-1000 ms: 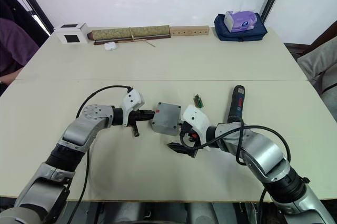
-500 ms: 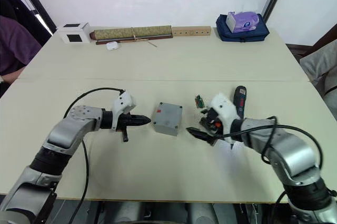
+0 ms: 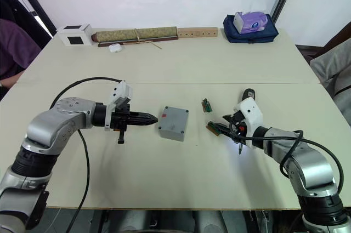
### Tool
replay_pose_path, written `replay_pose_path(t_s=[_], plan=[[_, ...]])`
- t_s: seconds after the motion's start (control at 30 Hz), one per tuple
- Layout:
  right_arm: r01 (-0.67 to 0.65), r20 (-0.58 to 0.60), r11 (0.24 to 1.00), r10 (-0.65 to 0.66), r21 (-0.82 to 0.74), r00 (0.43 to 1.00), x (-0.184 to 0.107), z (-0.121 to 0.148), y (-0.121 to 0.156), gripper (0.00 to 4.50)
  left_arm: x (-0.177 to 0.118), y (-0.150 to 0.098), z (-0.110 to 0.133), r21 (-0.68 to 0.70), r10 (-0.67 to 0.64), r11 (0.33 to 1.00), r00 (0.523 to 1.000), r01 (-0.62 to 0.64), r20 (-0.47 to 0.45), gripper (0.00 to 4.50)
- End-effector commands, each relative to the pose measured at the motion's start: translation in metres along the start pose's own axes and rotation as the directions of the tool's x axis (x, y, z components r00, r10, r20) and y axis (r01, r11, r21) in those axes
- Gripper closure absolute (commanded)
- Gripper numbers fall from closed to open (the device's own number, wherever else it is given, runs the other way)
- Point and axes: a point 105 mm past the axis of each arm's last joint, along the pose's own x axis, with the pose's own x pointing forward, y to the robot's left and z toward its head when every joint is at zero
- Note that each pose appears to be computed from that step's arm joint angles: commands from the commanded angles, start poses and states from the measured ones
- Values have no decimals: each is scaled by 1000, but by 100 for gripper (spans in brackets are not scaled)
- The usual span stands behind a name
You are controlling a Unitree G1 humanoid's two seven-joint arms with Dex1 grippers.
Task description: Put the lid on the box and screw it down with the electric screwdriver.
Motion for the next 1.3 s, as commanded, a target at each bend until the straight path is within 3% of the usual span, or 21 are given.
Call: replay_pose_path(t_s=[0.03, 0.5, 0.63, 0.73, 1.0, 1.3], plan=[[-6, 26, 999, 7, -40, 1000, 0, 6, 3, 220, -5, -2, 11, 37, 6, 999, 1000, -7, 22, 450], [-24, 47, 997, 28, -71, 999, 12, 12, 9, 220, -2, 1, 5, 30, 22, 999, 1000, -22, 13, 450], [-31, 39, 996, 34, -79, 999, 15, 11, 11, 324, -1, 1, 2, 28, 25, 999, 1000, -25, 5, 450], [-30, 37, 996, 34, -83, 999, 17, 10, 11, 448, -1, 1, 1, 26, 29, 999, 1000, -29, 5, 450], [-14, 30, 993, 18, -121, 999, 17, 9, 9, 448, -1, 2, 0, 22, 35, 999, 999, -35, 5, 450], [-17, 90, 983, 34, -181, 995, 9, 28, 4, 448, -1, 4, -2, 18, 39, 999, 999, -40, 8, 450]])
